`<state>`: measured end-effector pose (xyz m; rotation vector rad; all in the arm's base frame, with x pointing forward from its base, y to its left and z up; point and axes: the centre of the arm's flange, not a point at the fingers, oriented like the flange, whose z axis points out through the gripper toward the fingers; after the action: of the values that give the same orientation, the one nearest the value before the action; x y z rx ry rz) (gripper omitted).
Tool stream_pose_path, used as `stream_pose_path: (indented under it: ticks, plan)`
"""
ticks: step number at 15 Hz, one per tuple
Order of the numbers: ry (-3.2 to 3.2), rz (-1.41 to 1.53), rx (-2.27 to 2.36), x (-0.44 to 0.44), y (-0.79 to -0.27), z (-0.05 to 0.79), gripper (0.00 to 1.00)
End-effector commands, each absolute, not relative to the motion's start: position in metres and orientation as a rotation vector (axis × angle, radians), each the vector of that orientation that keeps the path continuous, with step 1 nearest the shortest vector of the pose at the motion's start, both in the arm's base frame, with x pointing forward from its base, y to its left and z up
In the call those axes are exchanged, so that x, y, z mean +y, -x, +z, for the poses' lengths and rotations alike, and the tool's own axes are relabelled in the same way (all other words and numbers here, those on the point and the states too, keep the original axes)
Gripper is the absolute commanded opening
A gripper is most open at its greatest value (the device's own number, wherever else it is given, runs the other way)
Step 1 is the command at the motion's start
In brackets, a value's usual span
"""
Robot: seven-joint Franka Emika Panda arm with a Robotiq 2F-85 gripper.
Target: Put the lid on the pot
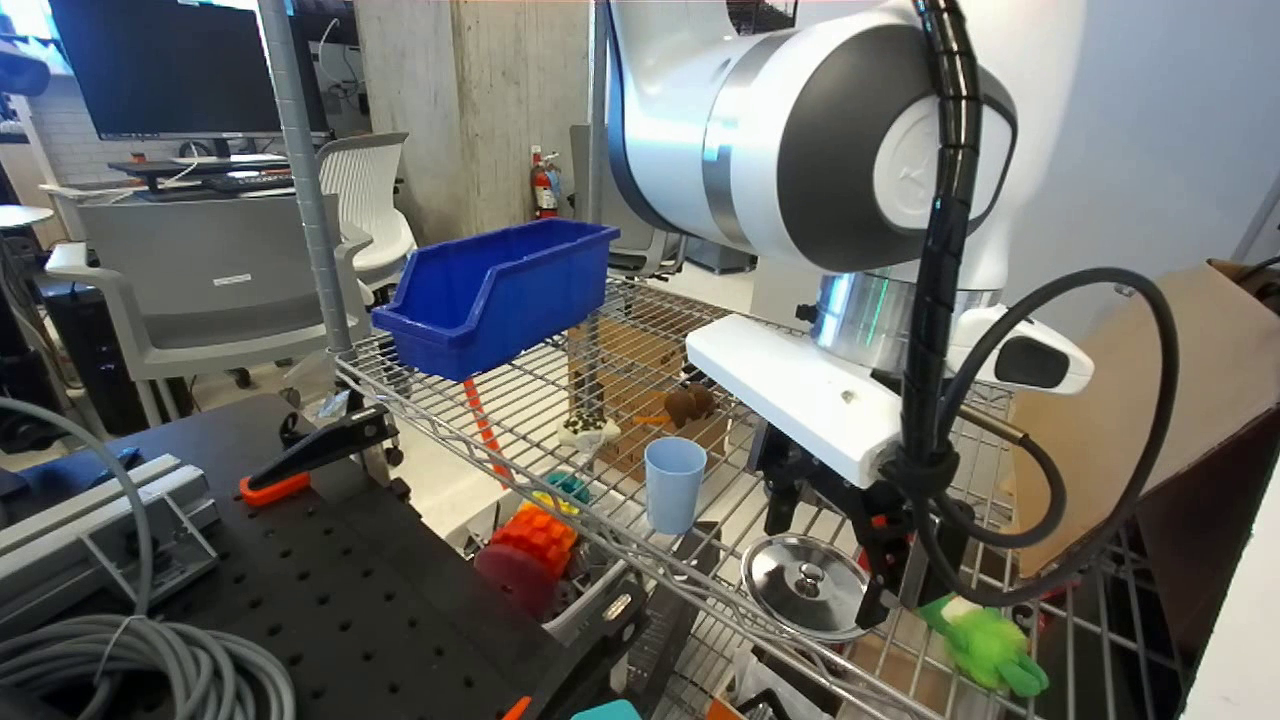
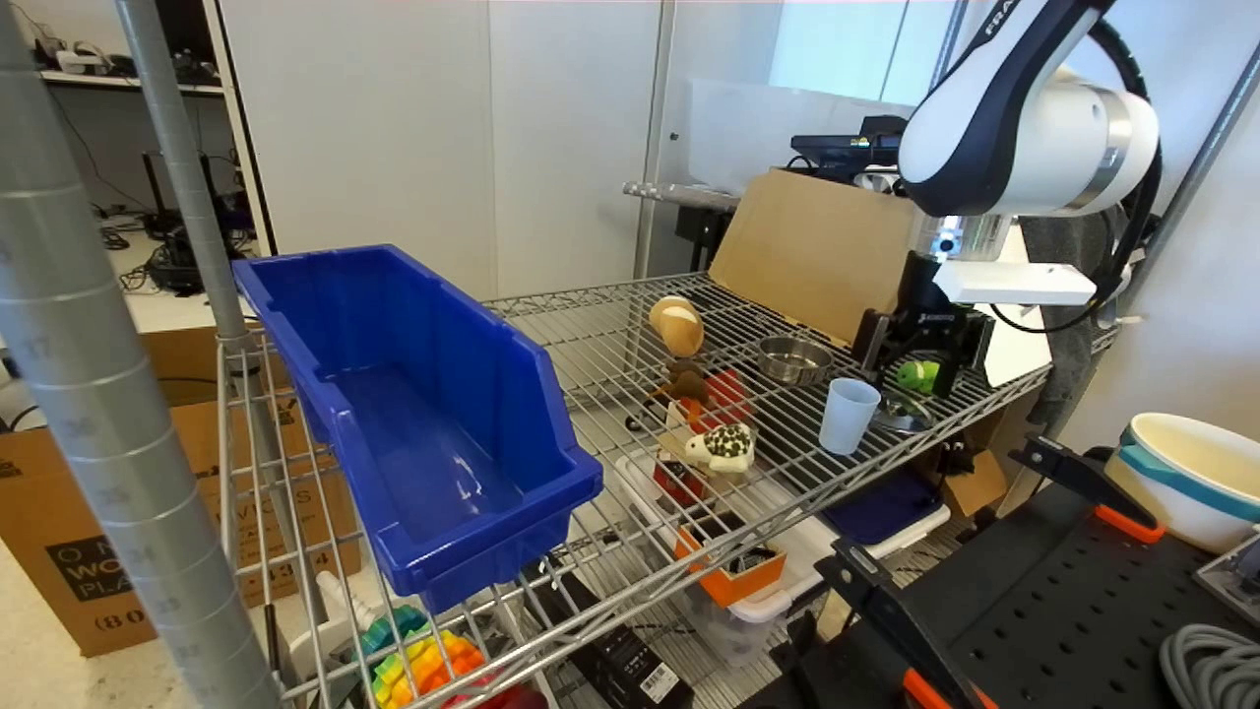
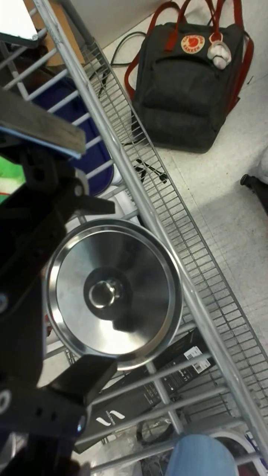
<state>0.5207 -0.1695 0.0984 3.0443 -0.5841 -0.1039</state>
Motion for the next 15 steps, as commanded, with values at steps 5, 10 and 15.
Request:
stream_pose_path:
  ticks: [5,10,15]
  plan:
    - [-3.019,-0.091,-0.573,-0.167,-0.527,0.090,0.34]
    - [-3.019,-0.080,-0.576,-0.167,-0.529,0.092,0.00]
    - [-3.056,-0.015,-0.531,-0.162,-0.521,0.130,0.05]
